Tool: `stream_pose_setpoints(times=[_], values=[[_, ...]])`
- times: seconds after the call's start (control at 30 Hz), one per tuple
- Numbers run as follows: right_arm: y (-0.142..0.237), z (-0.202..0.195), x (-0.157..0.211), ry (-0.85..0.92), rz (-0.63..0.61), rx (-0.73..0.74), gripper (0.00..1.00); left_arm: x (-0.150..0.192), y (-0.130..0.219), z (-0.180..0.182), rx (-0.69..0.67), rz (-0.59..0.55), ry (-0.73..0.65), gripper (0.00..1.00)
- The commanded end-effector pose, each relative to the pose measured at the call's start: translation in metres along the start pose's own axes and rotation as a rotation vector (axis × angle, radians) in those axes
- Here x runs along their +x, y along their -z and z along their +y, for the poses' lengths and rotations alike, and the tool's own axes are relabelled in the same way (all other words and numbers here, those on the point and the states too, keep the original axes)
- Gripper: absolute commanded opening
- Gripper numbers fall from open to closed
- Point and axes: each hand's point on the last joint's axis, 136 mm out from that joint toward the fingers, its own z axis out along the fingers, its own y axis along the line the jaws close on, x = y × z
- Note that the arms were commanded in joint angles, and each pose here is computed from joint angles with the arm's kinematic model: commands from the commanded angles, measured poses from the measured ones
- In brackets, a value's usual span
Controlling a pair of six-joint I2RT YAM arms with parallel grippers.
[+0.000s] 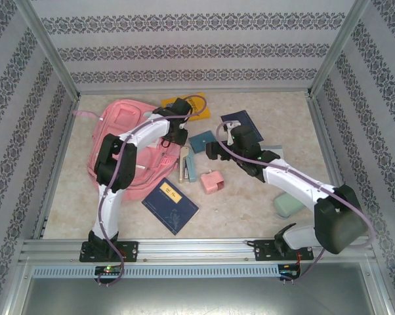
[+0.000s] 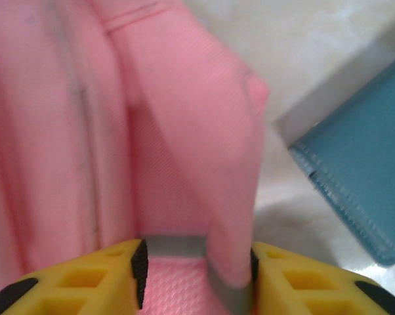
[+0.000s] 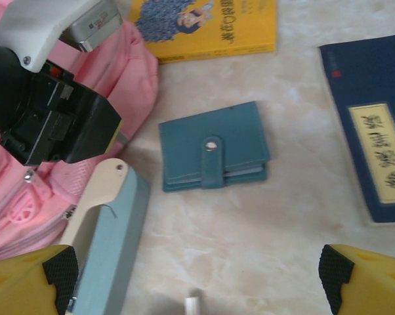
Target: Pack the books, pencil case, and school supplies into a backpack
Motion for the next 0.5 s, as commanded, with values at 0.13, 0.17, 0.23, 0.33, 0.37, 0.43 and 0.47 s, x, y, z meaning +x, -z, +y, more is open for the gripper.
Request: stream_pose_setpoints(times=[0.13,0.17,0.23,0.33,0.37,0.43,0.47], values=[[-0.039,0.045,-0.017,-0.05,0.069,-0.15,0.79,0.022,0.077,0.051,-0.09,-0.09,0.178,0.47],[-0.048,0.049,-0.019,-0.06,0.087,-0.164,0.77,0.033,0.081,0.054,-0.095,-0.084,0.213,0.46],[-0.065,0.057,-0.023,-0.088,0.114,-0.189,0.74,0.057,0.086,0.057,-0.098,-0.063,0.267,0.46],[-0.093,0.07,-0.029,-0.121,0.149,-0.222,0.67,0.097,0.091,0.063,-0.109,-0.032,0.371,0.44],[-0.103,0.074,-0.031,-0.136,0.162,-0.234,0.65,0.111,0.09,0.063,-0.103,-0.012,0.407,0.44],[-0.12,0.082,-0.031,-0.165,0.196,-0.263,0.58,0.138,0.087,0.061,-0.093,0.022,0.486,0.42],[-0.128,0.087,-0.03,-0.18,0.217,-0.272,0.55,0.154,0.085,0.062,-0.096,0.046,0.532,0.41]])
